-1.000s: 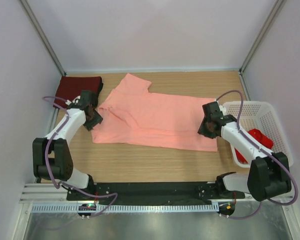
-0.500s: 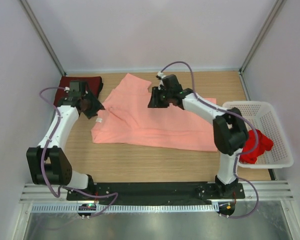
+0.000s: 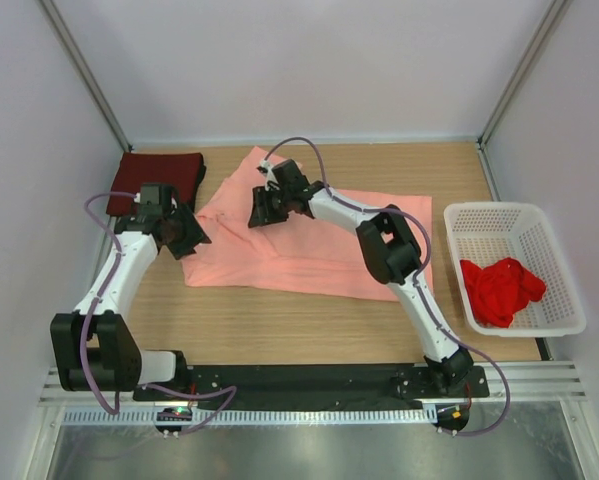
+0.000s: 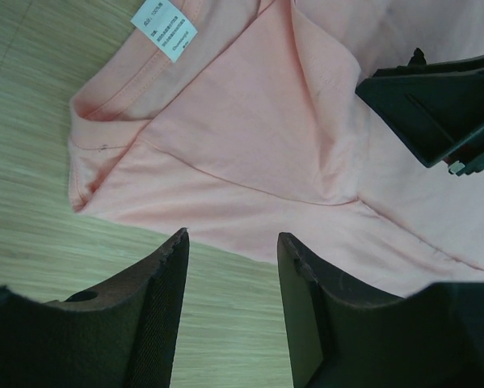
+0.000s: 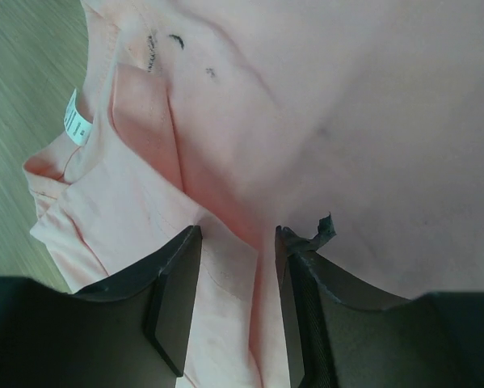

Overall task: Fold and stack the t-shirts
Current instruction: Fold the tshirt

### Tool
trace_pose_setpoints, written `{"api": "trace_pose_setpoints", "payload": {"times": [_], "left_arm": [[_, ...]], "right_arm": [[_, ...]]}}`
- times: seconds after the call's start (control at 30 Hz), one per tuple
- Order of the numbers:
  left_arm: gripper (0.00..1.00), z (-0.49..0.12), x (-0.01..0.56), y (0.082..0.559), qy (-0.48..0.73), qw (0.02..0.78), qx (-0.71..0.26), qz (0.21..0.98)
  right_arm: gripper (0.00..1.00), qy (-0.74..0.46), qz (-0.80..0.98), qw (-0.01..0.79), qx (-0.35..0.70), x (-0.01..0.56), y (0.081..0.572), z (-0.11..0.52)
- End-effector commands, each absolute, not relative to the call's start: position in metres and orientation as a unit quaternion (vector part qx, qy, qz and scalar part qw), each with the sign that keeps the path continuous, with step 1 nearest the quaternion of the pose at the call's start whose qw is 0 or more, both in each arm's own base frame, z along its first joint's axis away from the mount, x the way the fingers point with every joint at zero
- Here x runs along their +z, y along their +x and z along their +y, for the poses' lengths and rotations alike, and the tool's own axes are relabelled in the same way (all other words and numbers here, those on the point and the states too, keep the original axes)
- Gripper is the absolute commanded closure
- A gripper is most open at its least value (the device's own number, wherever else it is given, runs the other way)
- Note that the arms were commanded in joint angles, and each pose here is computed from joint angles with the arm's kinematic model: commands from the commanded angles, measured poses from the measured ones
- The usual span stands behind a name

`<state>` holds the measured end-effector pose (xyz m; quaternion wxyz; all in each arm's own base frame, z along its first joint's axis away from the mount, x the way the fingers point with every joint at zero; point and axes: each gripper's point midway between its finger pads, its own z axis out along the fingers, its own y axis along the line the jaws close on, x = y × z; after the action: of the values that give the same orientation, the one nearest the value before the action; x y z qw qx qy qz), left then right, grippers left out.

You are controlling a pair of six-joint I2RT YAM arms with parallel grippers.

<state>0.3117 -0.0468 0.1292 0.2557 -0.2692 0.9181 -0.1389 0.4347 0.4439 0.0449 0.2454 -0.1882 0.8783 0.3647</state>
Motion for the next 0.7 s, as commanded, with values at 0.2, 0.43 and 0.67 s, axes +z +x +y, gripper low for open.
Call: {"api": "trace_pose_setpoints", "payload": {"times": [0.2, 0.43, 0.67], "left_arm": [[0.51, -0.048, 0.149, 0.324, -0.250, 0.292, -0.157, 0.910], [0.51, -0.046, 0.146, 0.322, -0.254, 0.289, -0.150, 0.911], [0.51, -0.046, 0.144, 0.321, -0.257, 0.287, -0.151, 0.910]], "right_arm": [[0.64, -0.217, 0.855, 0.269, 0.387, 0.066, 0.447, 0.459], [0.99, -0.207, 0.843, 0.304, 0.392, 0.084, 0.451, 0.455], [0.99, -0.206, 0.833, 0.308, 0.410, 0.102, 0.445, 0.459]]}}
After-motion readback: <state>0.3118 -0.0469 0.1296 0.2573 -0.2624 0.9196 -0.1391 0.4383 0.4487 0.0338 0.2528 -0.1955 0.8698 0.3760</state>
